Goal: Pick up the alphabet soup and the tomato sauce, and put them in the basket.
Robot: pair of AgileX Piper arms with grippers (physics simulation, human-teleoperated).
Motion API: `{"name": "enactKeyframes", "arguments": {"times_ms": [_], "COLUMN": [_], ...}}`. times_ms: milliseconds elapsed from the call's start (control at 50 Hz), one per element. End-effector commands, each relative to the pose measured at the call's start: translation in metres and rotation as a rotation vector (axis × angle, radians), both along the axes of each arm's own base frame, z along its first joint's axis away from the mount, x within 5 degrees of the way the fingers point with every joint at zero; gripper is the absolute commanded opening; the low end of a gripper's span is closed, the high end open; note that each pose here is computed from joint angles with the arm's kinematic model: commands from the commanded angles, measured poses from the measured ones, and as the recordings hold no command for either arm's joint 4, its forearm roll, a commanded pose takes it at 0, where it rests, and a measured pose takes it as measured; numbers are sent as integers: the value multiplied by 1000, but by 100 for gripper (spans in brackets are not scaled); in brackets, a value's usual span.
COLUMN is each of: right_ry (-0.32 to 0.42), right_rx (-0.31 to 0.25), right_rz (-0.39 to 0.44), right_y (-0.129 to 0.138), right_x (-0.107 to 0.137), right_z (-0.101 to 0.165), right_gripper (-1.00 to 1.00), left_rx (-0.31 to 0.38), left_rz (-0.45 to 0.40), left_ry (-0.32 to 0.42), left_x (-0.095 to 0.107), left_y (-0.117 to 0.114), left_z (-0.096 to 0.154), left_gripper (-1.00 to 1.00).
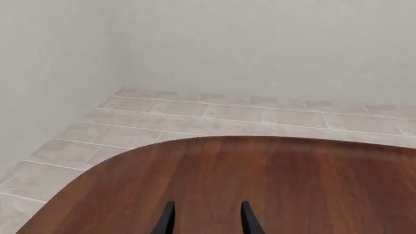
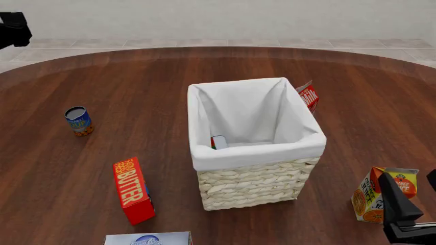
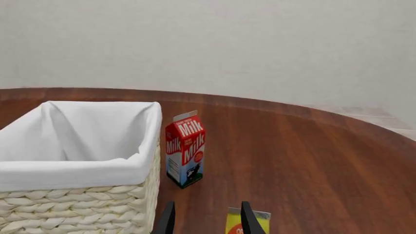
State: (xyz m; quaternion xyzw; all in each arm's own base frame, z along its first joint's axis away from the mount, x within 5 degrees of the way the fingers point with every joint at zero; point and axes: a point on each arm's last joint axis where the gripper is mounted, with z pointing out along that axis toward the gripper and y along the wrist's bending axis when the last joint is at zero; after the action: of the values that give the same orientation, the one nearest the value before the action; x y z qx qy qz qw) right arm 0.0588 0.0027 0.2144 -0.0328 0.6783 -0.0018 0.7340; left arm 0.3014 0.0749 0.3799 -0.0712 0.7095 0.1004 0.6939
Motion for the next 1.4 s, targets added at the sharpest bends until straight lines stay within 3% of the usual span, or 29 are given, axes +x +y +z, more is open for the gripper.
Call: {"name": "enactKeyframes", "arguments": {"times_ms": [20, 460, 980, 1400], "right_ry": [0, 2, 2, 3], "right_rx": [1, 4, -1, -2], "right_rz": [0, -1, -4, -5], "right_y": [0, 0, 0, 0], "right_x": [0, -1, 0, -1], "right_z": [0, 0, -1, -1], "right_gripper": [100, 100, 100, 100], "left_rx": [-11, -35, -43, -53], "left_rz": [9, 17, 5, -7], "left_ry": [53, 175, 227, 292], "left_x": [10, 28, 57, 65], "left_y": [5, 14, 17, 15], "left_z": [-22, -68, -95, -129], "left_gripper": [100, 100, 100, 100]}}
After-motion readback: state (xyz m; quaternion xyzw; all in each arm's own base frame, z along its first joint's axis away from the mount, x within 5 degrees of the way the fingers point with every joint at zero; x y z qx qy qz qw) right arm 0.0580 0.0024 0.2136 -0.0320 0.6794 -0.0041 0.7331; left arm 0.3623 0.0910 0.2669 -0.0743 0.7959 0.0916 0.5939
